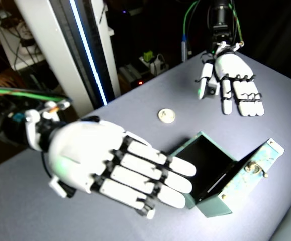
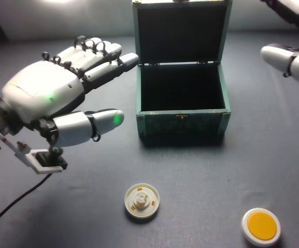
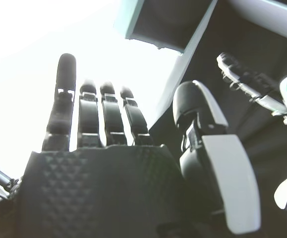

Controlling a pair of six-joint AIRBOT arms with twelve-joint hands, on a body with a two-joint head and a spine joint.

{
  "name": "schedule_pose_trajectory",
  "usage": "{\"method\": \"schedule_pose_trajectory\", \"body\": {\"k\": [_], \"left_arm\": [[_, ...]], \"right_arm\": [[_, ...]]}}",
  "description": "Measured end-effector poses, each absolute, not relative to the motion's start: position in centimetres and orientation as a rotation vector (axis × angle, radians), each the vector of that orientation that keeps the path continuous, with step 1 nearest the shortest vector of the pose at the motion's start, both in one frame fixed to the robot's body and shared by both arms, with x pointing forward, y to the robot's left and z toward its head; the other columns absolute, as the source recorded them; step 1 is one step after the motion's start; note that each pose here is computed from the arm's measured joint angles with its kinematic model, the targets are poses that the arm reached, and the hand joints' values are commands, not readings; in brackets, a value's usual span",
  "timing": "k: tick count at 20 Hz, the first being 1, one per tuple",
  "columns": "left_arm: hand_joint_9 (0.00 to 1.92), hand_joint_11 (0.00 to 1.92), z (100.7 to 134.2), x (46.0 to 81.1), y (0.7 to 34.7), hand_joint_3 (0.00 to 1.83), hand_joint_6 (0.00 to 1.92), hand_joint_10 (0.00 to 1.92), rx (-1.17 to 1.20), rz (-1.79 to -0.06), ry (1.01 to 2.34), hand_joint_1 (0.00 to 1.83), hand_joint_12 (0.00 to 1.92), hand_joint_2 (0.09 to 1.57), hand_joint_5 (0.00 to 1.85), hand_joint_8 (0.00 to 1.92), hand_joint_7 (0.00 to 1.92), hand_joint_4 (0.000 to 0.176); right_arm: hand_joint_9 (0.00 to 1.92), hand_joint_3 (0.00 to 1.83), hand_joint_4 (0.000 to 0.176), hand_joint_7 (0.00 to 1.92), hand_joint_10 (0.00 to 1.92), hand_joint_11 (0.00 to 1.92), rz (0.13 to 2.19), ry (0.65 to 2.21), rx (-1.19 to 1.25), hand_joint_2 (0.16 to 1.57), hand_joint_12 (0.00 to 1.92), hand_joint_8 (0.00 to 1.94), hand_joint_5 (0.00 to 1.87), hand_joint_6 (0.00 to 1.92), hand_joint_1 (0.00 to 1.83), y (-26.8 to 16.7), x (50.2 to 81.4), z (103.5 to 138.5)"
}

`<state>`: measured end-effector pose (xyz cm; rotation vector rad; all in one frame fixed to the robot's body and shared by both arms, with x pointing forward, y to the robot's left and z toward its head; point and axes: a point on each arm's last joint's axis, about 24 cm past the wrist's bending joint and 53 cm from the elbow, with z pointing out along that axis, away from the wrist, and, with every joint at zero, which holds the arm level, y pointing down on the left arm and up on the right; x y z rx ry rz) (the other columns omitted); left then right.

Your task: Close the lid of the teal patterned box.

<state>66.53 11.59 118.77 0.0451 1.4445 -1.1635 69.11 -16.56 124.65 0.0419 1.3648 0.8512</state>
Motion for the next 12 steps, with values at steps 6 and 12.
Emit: {"method": "schedule_pose_trajectory", "body": {"k": [6, 12], "left_arm": [[0.00, 0.00, 118.2, 67.6, 10.0, 0.00, 0.00, 0.00, 0.044, -1.186, 1.469, 0.12, 0.00, 1.40, 0.00, 0.00, 0.00, 0.075], [0.00, 0.00, 117.4, 68.4, 8.4, 0.00, 0.00, 0.00, 0.056, -1.194, 1.505, 0.26, 0.00, 1.40, 0.00, 0.00, 0.00, 0.028]], "right_arm": [[0.00, 0.00, 0.000, 0.04, 0.40, 0.00, 0.868, 1.365, 0.052, 1.41, 1.76, 0.01, 0.00, 0.00, 0.31, -15.1, 71.4, 125.5], [0.00, 0.00, 0.000, 0.00, 0.00, 0.00, 0.880, 1.375, 0.060, 1.39, 1.92, 0.00, 0.00, 0.00, 0.20, -13.7, 73.6, 126.5]]}}
